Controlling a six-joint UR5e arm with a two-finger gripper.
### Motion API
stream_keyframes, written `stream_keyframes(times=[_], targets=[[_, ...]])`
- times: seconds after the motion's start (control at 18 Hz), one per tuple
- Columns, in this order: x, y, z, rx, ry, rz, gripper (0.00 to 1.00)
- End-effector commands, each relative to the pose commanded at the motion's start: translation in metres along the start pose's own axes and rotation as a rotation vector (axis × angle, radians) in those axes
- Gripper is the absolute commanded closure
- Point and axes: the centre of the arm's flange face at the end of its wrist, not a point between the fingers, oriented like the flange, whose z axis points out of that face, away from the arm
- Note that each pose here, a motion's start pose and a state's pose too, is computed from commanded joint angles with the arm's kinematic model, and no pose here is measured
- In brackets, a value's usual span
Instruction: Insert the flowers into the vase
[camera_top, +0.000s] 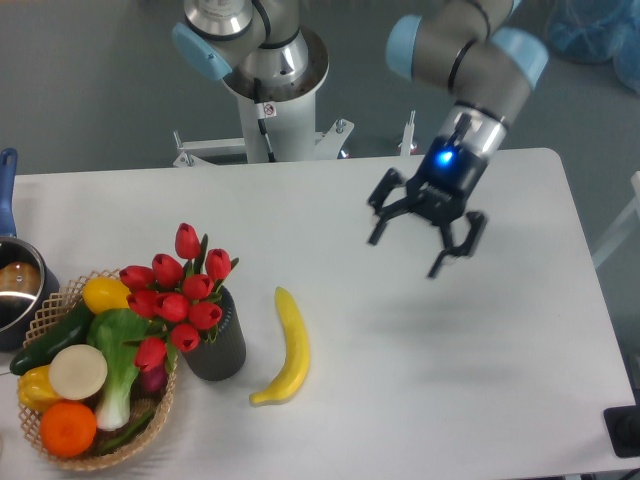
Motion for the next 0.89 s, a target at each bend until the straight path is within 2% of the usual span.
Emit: stream_keyframes(times=[0.22,0.39,0.61,0.89], targets=[[0.001,0.011,-0.035,-0.294,-0.024,0.038,0.0],[-0.005,0.022,-0.061,-0.44,0.026,0.109,0.0],[0.003,0.044,-0.121,-0.454,0.09,0.05,0.0],[0.022,0.095,-0.193,-0.467,0.162,0.09,0.0]])
